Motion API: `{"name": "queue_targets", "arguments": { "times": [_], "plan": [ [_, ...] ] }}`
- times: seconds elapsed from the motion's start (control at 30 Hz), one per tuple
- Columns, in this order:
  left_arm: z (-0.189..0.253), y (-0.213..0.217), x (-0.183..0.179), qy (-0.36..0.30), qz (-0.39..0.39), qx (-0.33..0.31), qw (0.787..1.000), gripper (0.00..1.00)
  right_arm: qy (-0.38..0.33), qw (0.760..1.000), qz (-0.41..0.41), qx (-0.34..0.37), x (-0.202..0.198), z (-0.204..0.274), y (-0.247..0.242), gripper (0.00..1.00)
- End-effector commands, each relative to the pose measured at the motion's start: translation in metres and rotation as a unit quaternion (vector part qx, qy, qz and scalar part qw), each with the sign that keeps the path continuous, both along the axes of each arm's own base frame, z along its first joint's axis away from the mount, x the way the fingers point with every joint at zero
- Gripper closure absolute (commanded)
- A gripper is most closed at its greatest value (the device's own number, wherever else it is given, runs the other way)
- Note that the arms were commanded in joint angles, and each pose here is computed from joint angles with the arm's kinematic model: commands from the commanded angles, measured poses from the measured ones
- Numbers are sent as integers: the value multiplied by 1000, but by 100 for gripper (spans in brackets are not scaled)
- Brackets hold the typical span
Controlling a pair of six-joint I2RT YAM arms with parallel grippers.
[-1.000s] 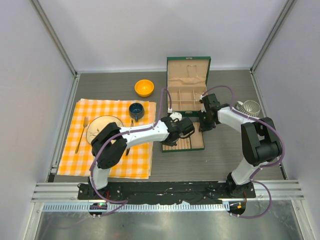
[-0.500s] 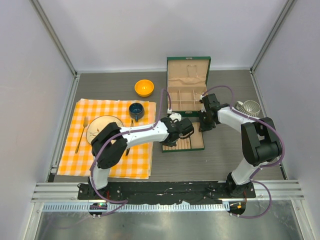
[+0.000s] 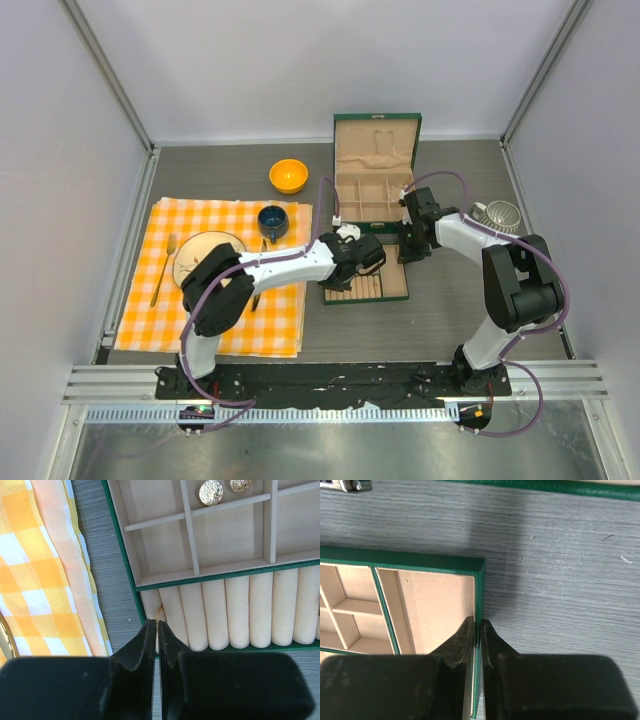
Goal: Organize the mixed jewelry
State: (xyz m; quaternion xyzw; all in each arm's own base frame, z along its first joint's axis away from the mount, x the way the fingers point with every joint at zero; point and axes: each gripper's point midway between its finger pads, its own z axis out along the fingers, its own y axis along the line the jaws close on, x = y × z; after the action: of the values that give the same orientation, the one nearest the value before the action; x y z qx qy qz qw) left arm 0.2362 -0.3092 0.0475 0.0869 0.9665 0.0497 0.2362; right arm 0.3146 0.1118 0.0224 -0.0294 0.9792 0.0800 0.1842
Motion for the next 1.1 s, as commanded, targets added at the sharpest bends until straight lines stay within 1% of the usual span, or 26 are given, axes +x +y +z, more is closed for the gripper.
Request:
{"name": "queue_targets", "arguments": {
  "times": [0.0, 0.47, 1.07],
  "plan": [
    [12, -12, 7, -10, 4, -32, 999, 92, -27, 1000, 7, 12, 17, -1, 8, 96],
    [8, -18, 5, -2, 0, -37, 999, 95, -26, 1000, 8, 11, 15, 0, 7, 96],
    [1, -15, 6, -1, 2, -31, 1000, 94, -29, 999, 11, 9, 14, 0, 6, 96]
  ]
}}
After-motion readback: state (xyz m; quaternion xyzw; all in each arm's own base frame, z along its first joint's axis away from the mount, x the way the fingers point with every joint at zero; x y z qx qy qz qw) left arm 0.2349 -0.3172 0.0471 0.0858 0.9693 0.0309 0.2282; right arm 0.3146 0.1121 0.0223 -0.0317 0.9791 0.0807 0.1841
